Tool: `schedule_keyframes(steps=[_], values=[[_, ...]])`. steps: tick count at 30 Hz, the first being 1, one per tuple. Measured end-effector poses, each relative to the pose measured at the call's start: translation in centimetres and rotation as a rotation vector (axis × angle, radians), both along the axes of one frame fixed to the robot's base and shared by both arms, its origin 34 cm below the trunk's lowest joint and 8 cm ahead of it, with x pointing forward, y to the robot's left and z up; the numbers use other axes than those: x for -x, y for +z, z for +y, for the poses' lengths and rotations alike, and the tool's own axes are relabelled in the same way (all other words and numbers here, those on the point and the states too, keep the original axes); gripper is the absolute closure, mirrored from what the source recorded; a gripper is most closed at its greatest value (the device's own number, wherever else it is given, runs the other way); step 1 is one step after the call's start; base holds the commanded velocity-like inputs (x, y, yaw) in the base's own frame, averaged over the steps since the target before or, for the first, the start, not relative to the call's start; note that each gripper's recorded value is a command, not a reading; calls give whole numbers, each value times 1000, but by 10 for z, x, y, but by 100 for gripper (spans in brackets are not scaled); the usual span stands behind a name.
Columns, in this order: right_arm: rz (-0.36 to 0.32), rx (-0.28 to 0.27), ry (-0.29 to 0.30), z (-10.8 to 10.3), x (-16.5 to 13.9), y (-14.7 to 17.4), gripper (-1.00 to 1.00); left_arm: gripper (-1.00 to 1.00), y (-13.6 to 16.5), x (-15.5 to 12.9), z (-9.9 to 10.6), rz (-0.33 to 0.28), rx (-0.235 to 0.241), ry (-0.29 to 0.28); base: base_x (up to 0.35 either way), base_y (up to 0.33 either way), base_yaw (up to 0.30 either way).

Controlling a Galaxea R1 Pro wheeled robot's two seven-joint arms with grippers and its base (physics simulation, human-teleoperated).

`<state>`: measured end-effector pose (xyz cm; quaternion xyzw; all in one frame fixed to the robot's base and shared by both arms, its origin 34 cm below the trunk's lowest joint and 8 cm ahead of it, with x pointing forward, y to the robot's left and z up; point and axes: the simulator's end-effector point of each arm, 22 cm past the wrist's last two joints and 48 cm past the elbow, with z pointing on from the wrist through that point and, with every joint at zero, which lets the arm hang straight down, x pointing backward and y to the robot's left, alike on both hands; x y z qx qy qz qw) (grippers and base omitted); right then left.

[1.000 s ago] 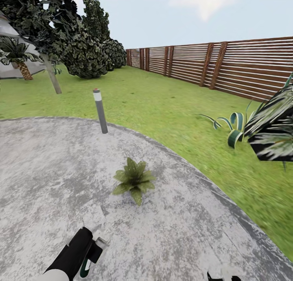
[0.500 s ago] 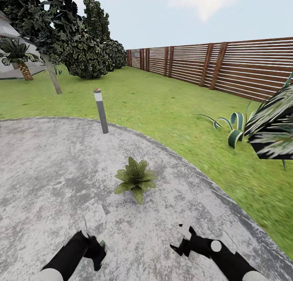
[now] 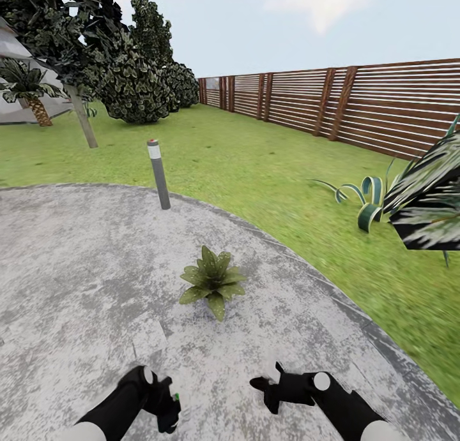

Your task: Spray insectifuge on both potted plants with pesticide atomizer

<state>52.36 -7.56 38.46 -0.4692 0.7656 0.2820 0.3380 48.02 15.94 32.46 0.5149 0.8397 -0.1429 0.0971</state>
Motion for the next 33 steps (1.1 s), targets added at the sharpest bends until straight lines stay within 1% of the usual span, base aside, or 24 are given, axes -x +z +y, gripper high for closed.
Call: schedule_keyframes(steps=[3, 5, 8, 10, 13, 15, 16, 17, 18, 26, 33], values=[[-2, -21, 7, 15, 1, 4, 100, 100, 0, 1, -2, 0, 1, -5, 0, 0, 0], [-6, -42, 23, 33, 3, 10, 100, 100, 1, 2, -10, 2, 12, -11, 0, 0, 0], [-25, -26, 88, 55, 10, 11, 100, 100, 2, 3, -22, 2, 26, -17, 0, 0, 0], [-32, -25, 105, 63, 11, 12, 100, 100, 3, 3, -25, 1, 31, -19, 0, 0, 0], [-33, -38, 114, 74, 13, 16, 100, 100, 4, 2, -30, -1, 38, -21, 0, 0, 0], [-33, -40, 116, 76, 14, 16, 100, 100, 4, 3, -33, 0, 43, -22, 0, 0, 0], [-34, -40, 117, 77, 14, 16, 100, 100, 8, 2, -46, -11, 72, -35, 0, 0, 0], [-36, -41, 117, 77, 13, 17, 100, 100, 13, -2, -61, -45, 121, -69, 0, 0, 0], [-37, -42, 117, 77, 13, 17, 100, 100, 14, -2, -64, -50, 129, -75, 0, 0, 0], [-38, -43, 117, 78, 13, 17, 100, 100, 19, 1, -85, -41, 166, -85, 0, 0, 0], [-39, -44, 117, 78, 13, 18, 100, 100, 22, 1, -95, -41, 185, -80, 0, 0, 0]])
